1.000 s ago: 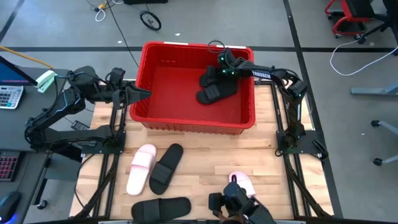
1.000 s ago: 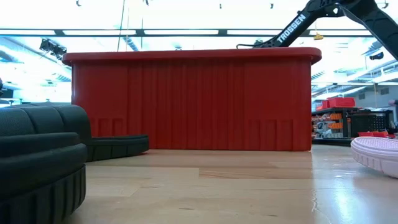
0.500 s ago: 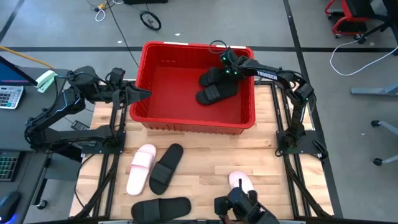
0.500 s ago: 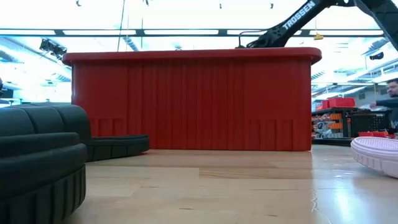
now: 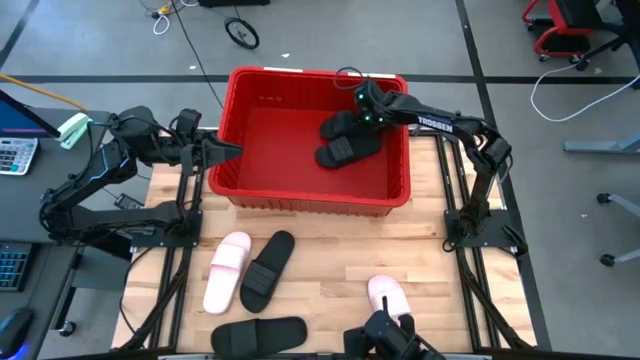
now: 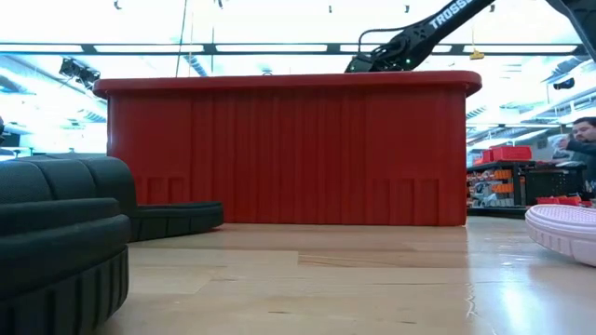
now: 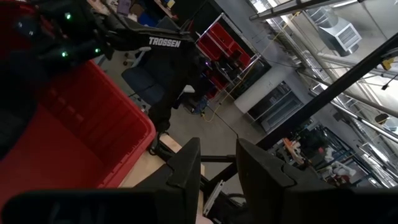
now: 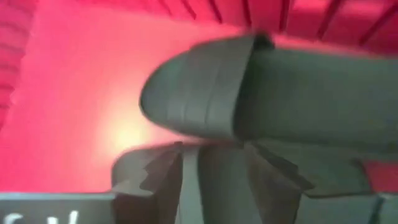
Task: Pick and place slides into bin
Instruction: Adjust the black slides in the red bin
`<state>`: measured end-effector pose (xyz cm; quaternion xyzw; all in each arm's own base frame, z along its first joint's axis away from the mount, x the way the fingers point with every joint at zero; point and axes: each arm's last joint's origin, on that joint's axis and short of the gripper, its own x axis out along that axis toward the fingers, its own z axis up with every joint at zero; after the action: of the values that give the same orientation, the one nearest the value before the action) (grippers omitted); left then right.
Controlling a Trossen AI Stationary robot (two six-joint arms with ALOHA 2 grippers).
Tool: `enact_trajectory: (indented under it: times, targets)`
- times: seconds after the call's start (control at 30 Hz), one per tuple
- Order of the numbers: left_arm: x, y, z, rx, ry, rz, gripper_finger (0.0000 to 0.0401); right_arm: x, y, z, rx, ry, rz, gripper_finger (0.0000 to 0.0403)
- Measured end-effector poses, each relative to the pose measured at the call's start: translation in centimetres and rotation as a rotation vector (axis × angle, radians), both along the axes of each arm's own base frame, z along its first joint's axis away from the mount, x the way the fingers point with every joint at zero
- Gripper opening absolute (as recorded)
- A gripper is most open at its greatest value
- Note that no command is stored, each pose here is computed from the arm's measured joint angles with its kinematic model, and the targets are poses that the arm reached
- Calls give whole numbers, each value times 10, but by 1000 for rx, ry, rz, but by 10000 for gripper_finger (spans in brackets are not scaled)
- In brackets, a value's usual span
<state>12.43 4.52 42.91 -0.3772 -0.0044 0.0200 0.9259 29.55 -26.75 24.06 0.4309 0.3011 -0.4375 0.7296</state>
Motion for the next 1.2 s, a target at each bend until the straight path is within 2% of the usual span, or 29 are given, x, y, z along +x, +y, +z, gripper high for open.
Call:
enact_trajectory:
  times: [0.1, 0.23, 0.33, 0.43, 0.53, 0.93, 1.2]
  targets:
    - [0, 0, 0, 0, 0, 0, 107, 3, 2, -13, 56, 39, -13, 146]
    - [0, 0, 0, 0, 0, 0, 107, 9, 4, -23, 74, 55, -17, 112]
    - [0, 0, 0, 0, 0, -1, 107, 12, 6, -23, 80, 43, -6, 93]
    - [0, 0, 0, 0, 0, -1, 107, 12, 7, -23, 147, -9, 44, 89]
    - [0, 0, 0, 3, 0, -1, 107, 13, 8, -23, 183, -43, 83, 98]
    - [0, 0, 0, 17, 1, -1, 107, 13, 8, -23, 148, -13, 68, 193]
    - [0, 0, 0, 23, 1, -1, 107, 17, 13, -23, 151, -12, 72, 202]
